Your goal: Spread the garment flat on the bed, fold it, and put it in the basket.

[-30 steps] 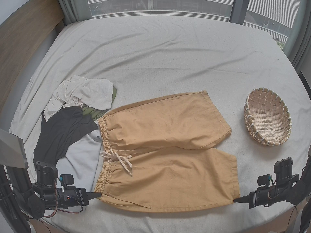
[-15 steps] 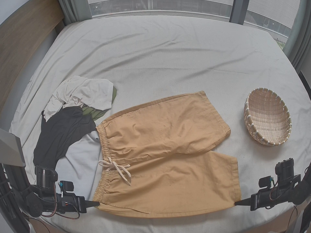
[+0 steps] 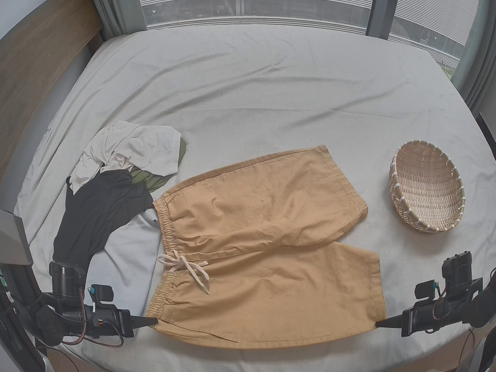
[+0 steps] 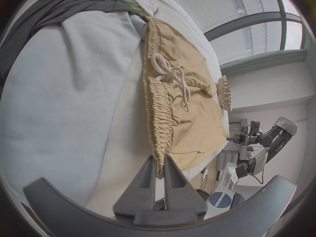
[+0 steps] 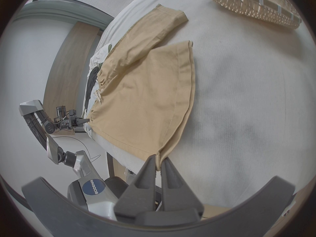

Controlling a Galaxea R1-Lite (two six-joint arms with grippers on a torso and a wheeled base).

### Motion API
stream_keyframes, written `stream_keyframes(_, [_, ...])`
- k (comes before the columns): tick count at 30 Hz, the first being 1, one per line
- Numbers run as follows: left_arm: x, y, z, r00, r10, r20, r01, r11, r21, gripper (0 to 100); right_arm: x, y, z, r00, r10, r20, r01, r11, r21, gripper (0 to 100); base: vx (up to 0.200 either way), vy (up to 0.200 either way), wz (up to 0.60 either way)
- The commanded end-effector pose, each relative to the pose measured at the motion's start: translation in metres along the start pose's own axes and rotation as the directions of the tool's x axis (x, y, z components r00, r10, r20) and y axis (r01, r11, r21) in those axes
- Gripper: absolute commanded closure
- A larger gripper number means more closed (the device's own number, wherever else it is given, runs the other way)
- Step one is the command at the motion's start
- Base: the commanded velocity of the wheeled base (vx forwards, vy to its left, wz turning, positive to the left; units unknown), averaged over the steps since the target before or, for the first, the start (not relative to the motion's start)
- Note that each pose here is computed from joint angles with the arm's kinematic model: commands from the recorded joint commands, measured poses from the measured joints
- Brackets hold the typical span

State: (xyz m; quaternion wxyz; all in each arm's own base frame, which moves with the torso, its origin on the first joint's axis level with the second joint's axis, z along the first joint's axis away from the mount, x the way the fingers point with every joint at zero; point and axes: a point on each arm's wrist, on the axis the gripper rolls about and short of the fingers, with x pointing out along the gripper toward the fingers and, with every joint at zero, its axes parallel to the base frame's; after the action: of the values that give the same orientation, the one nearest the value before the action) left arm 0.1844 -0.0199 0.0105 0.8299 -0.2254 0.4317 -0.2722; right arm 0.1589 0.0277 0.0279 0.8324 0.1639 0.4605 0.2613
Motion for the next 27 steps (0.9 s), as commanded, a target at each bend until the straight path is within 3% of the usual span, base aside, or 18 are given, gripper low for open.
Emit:
stream_keyframes(1, [-0.009,-0.009,0.004,0.997,-0.052,0.053,0.05,0.998,0.047,100,-0.011,0.009,0.01,0.994,0.021,0.107,-0.014,0.998,-0.063,100,0.0,0.0,0.0])
stream_keyframes(13, [-0.023,-0.027,0.022,0.972,-0.114,0.205,0.098,0.992,0.085,100,-0.026,0.024,0.047,0.953,0.078,0.294,-0.039,0.99,-0.136,100,0.0,0.0,0.0])
stream_keyframes(27, [-0.016,-0.027,0.04,0.953,-0.141,0.267,0.112,0.986,0.12,100,-0.034,0.037,0.105,0.884,0.143,0.445,-0.073,0.982,-0.171,100,0.0,0.0,0.0])
